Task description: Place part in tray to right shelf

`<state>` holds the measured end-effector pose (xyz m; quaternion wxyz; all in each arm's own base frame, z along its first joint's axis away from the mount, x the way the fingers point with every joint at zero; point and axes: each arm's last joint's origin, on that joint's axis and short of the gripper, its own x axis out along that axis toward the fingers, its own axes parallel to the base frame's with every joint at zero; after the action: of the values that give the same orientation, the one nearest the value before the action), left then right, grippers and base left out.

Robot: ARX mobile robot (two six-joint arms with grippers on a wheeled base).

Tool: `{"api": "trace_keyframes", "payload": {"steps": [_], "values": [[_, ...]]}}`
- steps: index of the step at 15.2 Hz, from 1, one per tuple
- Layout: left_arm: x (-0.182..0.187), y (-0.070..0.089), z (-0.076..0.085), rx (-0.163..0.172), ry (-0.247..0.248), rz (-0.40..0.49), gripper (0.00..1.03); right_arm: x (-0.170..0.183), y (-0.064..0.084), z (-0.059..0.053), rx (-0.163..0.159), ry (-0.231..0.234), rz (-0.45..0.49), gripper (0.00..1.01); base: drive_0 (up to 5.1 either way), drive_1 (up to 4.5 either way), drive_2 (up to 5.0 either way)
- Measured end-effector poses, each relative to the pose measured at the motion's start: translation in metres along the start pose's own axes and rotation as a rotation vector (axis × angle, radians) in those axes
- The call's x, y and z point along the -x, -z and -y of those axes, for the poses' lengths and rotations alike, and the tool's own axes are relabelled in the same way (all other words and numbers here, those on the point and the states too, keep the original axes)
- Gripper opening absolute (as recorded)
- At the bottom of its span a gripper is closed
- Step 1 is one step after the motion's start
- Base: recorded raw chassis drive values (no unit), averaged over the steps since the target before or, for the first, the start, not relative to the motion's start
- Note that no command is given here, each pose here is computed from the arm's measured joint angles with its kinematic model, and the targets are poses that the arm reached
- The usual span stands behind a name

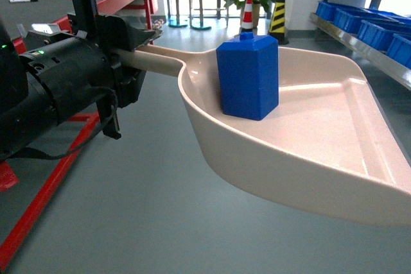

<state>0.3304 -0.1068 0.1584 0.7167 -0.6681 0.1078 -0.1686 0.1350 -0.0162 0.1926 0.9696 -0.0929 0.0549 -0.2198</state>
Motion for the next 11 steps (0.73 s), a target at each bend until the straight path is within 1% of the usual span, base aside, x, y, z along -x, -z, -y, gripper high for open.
{"api": "trace_keyframes", "payload": {"steps": [2, 3, 4, 6, 7, 9, 10, 11], "values": [[0.0, 0.0002, 0.0002, 0.001, 0.002, -0.002, 0.12, 0.0, -0.0002, 0.0, -0.001, 0.0, 0.002, 0.98, 4.9, -2.52, -2.5], [0.0, -0.0001, -0.0011, 0.0, -0.01, 0.003, 0.12, 0.0, 0.0, 0.0, 0.0, 0.0, 0.0, 0.98, 4.9, -2.52, -2.5], [0.0001, -0.0004, 0.0003, 0.0, 0.003, 0.004, 0.12, 0.0, 0.0001, 0.0, 0.0, 0.0, -0.001, 0.98, 4.9, -2.52, -2.5], [-0.0001, -0.0003, -0.0005, 0.0, -0.006, 0.002, 0.12, 0.0, -0.0002, 0.0, -0.001, 0.0, 0.002, 0.98, 4.9, -2.52, -2.5], [-0.0001, -0.0003, 0.0002, 0.0, 0.002, 0.002, 0.12, 0.0, -0.0002, 0.0, -0.001, 0.0, 0.002, 0.98, 4.9, -2.52, -2.5], [-0.0001, -0.0003, -0.0004, 0.0, -0.005, 0.002, 0.12, 0.0, -0.0002, 0.0, -0.001, 0.0, 0.002, 0.98, 4.9, -2.52, -2.5], [0.0, -0.0005, 0.0003, 0.0, 0.003, 0.004, 0.12, 0.0, -0.0002, 0.0, -0.001, 0.0, 0.002, 0.98, 4.9, -2.52, -2.5], [0.0, -0.0004, -0.0006, 0.001, -0.007, 0.003, 0.12, 0.0, -0.0002, 0.0, -0.001, 0.0, 0.002, 0.98, 4.9, -2.52, -2.5]]}}
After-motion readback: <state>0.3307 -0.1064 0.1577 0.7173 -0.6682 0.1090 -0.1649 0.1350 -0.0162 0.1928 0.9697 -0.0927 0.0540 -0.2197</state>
